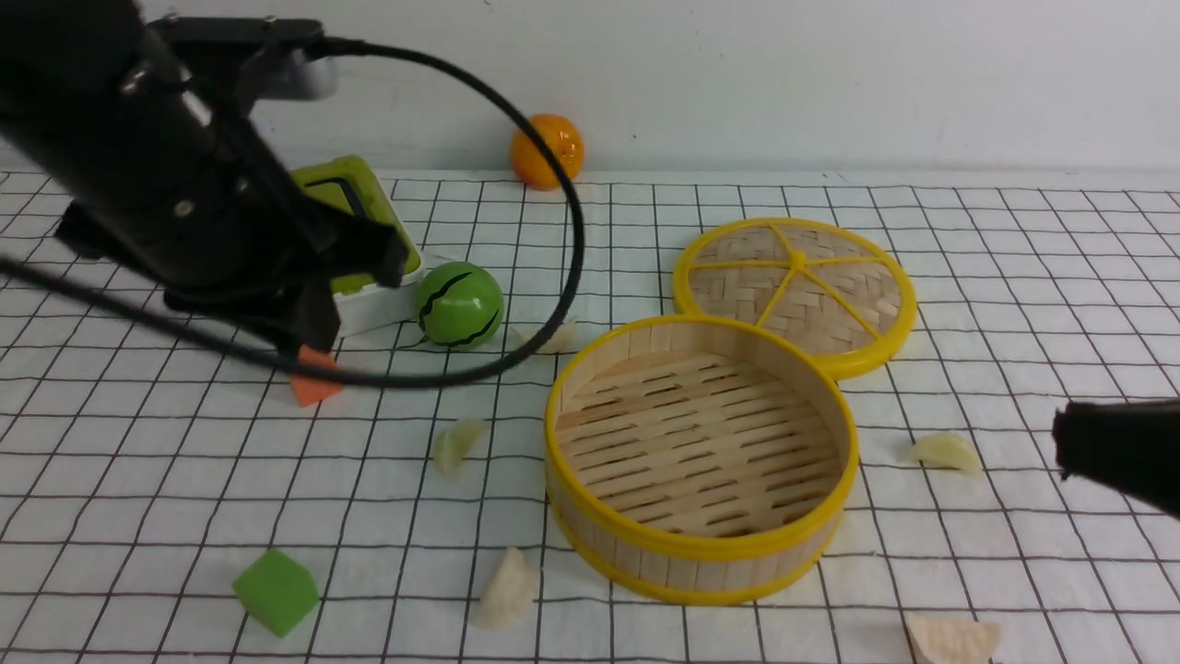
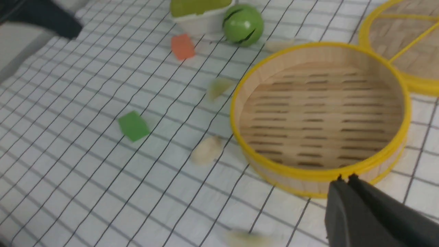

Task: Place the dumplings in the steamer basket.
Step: Use the left arm to grab a dumpling

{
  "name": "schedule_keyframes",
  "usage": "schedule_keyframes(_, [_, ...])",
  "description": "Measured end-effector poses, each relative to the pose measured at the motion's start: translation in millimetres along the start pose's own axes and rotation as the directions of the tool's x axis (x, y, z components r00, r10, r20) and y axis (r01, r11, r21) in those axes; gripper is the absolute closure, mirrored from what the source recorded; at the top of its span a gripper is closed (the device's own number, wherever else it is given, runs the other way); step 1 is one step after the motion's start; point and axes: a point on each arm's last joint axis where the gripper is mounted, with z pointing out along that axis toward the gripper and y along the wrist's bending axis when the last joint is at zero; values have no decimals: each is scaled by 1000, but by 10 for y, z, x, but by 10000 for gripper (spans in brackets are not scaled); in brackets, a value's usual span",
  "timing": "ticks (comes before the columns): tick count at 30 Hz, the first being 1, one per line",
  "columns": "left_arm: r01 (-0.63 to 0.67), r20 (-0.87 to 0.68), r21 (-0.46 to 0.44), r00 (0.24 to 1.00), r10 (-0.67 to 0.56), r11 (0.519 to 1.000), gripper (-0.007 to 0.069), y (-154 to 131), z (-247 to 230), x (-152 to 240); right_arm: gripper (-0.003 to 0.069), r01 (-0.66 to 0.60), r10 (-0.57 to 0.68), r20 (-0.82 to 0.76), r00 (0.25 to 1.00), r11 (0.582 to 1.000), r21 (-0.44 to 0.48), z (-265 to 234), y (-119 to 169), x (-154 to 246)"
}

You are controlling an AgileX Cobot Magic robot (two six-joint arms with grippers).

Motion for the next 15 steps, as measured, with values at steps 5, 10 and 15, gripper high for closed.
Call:
schedule_keyframes(5, [-23, 64, 19, 998, 22, 1000, 441, -116, 113, -485, 683, 4, -10, -91, 996, 998, -65, -21, 71, 85])
schedule_keyframes(10, [-43, 90, 47, 995, 38, 998, 380, -215, 348, -801, 681, -11, -4, -120, 993, 992, -125, -60, 145, 125])
schedule_keyframes(15, [-84, 67, 28, 994, 82, 996, 364, -253, 725, -974, 678, -22, 0, -145, 989, 988, -154, -70, 175, 145])
